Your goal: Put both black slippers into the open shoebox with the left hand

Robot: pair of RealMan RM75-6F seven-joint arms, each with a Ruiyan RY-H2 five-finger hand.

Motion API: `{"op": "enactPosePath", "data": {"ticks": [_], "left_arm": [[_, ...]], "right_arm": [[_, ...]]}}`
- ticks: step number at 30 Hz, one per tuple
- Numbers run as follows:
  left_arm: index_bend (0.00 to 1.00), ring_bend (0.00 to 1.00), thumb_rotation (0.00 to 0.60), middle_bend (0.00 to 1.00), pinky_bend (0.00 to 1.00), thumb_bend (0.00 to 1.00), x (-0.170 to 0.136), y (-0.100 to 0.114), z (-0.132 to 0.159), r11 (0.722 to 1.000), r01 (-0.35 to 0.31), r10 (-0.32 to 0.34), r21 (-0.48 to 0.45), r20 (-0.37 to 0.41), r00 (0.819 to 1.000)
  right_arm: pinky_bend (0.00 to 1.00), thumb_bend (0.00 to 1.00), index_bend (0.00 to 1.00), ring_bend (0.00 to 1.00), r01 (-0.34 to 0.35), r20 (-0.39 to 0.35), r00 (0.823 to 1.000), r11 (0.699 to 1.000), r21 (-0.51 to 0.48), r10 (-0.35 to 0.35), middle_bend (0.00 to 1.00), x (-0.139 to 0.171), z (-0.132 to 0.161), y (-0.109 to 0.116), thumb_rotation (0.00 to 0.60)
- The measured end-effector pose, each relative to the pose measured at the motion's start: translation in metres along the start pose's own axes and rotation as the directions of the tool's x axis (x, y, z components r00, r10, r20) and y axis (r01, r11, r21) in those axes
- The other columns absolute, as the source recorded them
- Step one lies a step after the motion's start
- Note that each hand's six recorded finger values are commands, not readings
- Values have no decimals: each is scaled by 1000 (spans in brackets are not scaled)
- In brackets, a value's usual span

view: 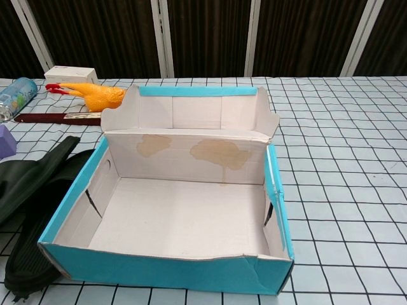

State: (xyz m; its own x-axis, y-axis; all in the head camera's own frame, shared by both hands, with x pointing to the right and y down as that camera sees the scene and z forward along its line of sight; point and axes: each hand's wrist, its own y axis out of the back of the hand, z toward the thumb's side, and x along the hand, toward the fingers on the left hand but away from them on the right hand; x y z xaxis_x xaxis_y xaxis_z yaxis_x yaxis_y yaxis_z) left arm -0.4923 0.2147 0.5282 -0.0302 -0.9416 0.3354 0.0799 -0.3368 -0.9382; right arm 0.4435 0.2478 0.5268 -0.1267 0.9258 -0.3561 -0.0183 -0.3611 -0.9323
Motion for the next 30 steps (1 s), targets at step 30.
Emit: {"op": "enactPosePath", "data": {"ticks": [30], "left_arm": [[12, 31, 600, 72, 146, 93, 9, -83, 62, 923, 336, -285, -187, 255, 924]], "right_arm": [[137, 254, 138, 167, 16, 1, 1000, 1000, -21, -16, 118, 5, -4, 7, 600]]}}
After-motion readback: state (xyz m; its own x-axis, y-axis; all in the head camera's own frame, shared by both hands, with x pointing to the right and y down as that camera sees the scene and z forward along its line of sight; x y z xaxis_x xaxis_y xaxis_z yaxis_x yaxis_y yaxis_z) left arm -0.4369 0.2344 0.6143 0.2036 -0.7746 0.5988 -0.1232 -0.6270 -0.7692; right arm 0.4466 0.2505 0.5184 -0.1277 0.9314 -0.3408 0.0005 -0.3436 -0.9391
